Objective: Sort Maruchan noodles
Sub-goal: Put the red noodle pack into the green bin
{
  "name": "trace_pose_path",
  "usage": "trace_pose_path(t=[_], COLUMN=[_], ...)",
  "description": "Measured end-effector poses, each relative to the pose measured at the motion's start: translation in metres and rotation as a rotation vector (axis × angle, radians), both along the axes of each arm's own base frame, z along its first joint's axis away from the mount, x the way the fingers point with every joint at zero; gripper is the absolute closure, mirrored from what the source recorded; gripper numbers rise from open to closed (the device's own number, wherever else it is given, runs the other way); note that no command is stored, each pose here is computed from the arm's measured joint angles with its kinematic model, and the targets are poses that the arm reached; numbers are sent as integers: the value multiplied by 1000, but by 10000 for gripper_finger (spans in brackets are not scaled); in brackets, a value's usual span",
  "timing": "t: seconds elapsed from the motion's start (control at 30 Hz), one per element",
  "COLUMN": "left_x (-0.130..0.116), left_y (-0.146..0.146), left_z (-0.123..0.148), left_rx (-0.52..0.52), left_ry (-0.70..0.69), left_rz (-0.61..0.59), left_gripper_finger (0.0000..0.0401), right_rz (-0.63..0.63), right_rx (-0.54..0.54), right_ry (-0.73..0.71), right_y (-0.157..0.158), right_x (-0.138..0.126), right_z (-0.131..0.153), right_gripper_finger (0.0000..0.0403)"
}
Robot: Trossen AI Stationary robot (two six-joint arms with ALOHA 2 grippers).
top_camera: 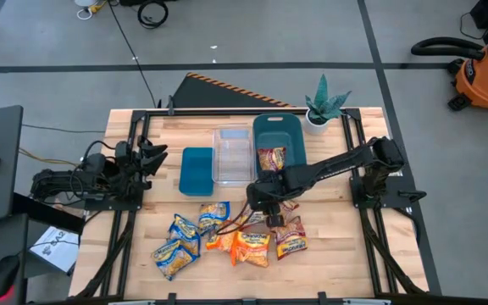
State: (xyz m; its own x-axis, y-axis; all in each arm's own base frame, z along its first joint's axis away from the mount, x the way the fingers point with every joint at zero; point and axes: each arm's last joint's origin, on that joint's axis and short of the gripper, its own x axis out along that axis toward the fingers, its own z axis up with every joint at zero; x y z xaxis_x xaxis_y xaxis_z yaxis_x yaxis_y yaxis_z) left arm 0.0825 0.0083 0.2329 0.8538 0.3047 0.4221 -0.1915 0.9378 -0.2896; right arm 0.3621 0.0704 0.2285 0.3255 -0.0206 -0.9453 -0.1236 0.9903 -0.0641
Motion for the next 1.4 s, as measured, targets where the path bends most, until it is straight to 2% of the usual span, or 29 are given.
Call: trace_pose_path(t=[0.2,0.5,0.67,0.83,0.93,1.2,1.4], left_x=[0,0,0,0,0,0,0], left_y=[0,0,0,0,0,0,0], left_z=[-1,0,-1,0,0,0,0], left_rx=[0,0,0,1,1,2,2], left_ry=[7,6,7,7,7,2,2], left_rz=[-1,-1,-1,0,0,1,1], left_gripper_finger=[259,259,259,259,259,259,259], right_rz=[24,18,-17,-44,-55,-137,-205], right_rx=[-32,-52,-49,-103,-132,-120,-184], right_ry=[82,105,130,135,90,-125,-336], right_y=[1,2,4,7,7,-2,-14], right_x=[1,-5,-13,-32,-43,-78,-100], right_z=[-20,-17,-9,12,31,88,125], right_gripper_finger=[272,391,383,396,392,397,393])
